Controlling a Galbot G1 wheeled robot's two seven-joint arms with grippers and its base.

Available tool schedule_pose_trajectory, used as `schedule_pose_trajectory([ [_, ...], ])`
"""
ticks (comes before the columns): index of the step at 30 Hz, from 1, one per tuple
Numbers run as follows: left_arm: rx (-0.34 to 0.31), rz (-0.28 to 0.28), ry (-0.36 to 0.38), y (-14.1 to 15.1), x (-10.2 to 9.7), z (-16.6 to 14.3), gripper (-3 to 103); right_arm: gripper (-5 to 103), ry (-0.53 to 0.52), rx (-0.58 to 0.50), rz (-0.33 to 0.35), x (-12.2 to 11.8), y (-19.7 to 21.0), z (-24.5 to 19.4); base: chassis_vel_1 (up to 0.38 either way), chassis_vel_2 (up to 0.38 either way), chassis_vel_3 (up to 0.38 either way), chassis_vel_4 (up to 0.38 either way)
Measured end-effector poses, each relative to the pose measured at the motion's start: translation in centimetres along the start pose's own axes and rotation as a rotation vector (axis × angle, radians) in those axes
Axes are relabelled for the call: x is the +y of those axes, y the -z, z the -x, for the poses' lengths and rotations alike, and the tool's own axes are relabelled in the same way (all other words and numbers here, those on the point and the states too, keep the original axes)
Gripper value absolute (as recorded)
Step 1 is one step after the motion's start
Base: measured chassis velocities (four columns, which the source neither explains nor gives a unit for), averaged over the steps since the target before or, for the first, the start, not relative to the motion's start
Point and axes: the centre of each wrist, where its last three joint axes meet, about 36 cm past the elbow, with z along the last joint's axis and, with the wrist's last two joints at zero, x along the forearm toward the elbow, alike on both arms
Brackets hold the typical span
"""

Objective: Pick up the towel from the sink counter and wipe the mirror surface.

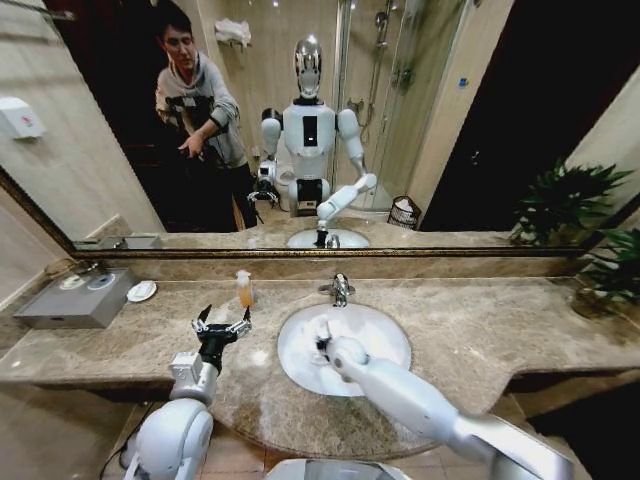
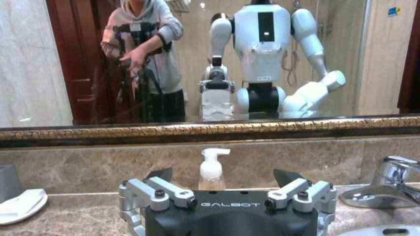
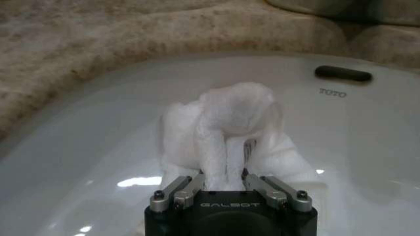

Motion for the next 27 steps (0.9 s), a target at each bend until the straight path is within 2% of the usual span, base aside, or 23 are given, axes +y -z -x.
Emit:
schedule_pose_trajectory([
  [1,0.000,0.000,0.000,0.0,0.0,0.0,100,16,-0.008,0.001,0.000,-0.4,-0.2,0.0,0.000,0.000,0.000,0.000],
  [4,0.000,0.000,0.000,0.0,0.0,0.0,100,16,-0.076,0.024,-0.012,-5.1,-2.4,-0.6,0.000,0.000,0.000,0.000],
  [5,0.000,0.000,0.000,0.0,0.0,0.0,100,16,-0.076,0.024,-0.012,-5.1,-2.4,-0.6,0.000,0.000,0.000,0.000],
  [9,0.000,0.000,0.000,0.0,0.0,0.0,100,16,-0.170,0.048,-0.024,-12.2,-5.4,-2.6,0.000,0.000,0.000,0.000],
  [10,0.000,0.000,0.000,0.0,0.0,0.0,100,16,-0.170,0.048,-0.024,-12.2,-5.4,-2.6,0.000,0.000,0.000,0.000],
  [12,0.000,0.000,0.000,0.0,0.0,0.0,100,16,-0.195,0.032,-0.004,-15.7,-6.5,-4.8,0.000,0.000,0.000,0.000],
  [13,0.000,0.000,0.000,0.0,0.0,0.0,100,16,-0.194,0.013,0.003,-16.2,-6.8,-5.4,0.000,0.000,0.000,0.000],
  [15,0.000,0.000,0.000,0.0,0.0,0.0,100,16,-0.187,-0.027,-0.006,-16.4,-7.4,-6.0,0.000,0.000,0.000,0.000],
  [18,0.000,0.000,0.000,0.0,0.0,0.0,100,16,-0.140,-0.206,-0.049,-14.9,-8.2,-7.8,0.000,0.000,0.000,0.000],
  [22,0.000,0.000,0.000,0.0,0.0,0.0,100,16,-0.095,-0.300,0.001,-13.0,-7.3,-10.3,0.000,0.000,0.000,0.000],
  [23,0.000,0.000,0.000,0.0,0.0,0.0,100,16,-0.085,-0.338,0.023,-12.9,-6.7,-11.6,0.000,0.000,0.000,0.000],
  [26,0.000,0.000,0.000,0.0,0.0,0.0,100,16,-0.081,-0.363,0.033,-13.0,-6.3,-12.5,0.000,0.000,0.000,0.000],
  [27,0.000,0.000,0.000,0.0,0.0,0.0,100,16,-0.083,-0.390,0.044,-13.2,-5.8,-14.2,0.000,0.000,0.000,0.000],
])
